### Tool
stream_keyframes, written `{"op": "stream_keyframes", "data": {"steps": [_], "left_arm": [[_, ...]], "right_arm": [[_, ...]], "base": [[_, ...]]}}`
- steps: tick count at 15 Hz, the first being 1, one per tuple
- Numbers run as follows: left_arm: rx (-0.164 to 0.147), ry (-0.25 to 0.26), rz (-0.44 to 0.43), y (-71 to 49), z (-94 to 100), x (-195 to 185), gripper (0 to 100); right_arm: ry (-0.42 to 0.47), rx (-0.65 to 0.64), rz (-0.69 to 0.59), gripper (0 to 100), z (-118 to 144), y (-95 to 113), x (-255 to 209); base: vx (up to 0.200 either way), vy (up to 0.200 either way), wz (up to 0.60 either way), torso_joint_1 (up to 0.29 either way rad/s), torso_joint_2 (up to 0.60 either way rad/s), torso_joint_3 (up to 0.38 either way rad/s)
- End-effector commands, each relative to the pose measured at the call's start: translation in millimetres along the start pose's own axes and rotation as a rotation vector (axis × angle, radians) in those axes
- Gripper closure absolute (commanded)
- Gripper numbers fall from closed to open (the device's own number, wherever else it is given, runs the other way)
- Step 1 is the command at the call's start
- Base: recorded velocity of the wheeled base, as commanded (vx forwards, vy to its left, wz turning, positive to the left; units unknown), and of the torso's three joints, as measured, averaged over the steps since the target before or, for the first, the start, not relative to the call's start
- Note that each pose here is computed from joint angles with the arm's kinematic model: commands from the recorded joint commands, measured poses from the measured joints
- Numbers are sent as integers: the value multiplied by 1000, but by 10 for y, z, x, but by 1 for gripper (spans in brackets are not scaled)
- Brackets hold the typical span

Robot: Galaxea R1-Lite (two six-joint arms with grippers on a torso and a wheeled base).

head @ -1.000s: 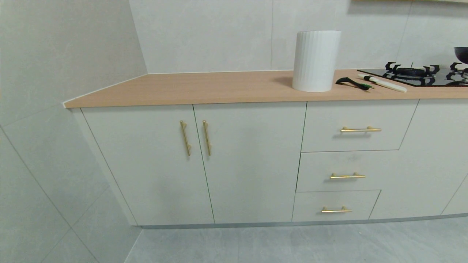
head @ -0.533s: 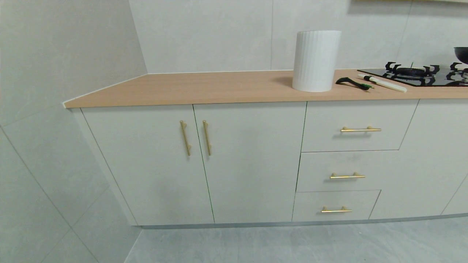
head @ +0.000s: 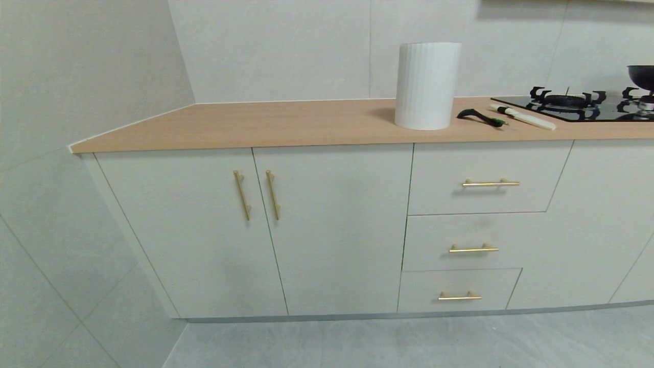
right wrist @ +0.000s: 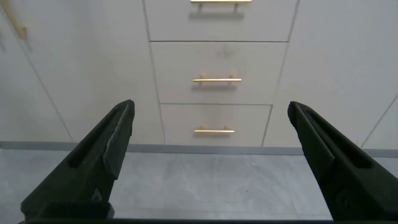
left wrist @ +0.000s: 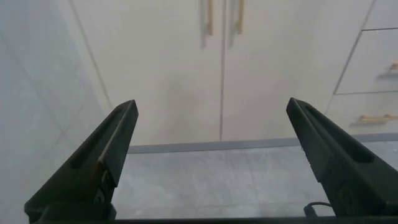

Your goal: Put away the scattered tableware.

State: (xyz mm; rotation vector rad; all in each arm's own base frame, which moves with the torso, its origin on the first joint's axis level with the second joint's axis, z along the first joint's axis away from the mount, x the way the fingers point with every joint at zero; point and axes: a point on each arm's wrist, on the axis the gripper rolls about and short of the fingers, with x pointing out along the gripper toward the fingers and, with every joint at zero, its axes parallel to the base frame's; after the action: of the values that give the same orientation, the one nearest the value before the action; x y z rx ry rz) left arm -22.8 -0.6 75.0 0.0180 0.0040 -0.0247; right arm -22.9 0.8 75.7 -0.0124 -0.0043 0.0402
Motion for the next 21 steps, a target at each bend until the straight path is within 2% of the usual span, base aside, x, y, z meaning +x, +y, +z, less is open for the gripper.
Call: {"op": "stream_keyframes", "data": {"steps": [1, 10, 16, 21], "left_arm": [[2, 2, 0, 0, 0, 1, 0], [0, 2, 0, 0, 0, 1, 0], [2, 2, 0, 0, 0, 1, 0], [0, 0, 0, 0, 0, 0, 0]], "right_arm": [[1, -1, 1, 0, 1, 0, 1], [2, -1, 1, 0, 1, 0, 2], [2, 0, 1, 0, 1, 0, 2], [1, 3, 0, 0, 1, 0, 1]], "base": [[0, -200, 0, 7, 2, 17], [0, -200, 0, 2, 4, 7], [0, 0, 0, 0, 0, 0], [160, 0, 0, 4, 3, 2]]}}
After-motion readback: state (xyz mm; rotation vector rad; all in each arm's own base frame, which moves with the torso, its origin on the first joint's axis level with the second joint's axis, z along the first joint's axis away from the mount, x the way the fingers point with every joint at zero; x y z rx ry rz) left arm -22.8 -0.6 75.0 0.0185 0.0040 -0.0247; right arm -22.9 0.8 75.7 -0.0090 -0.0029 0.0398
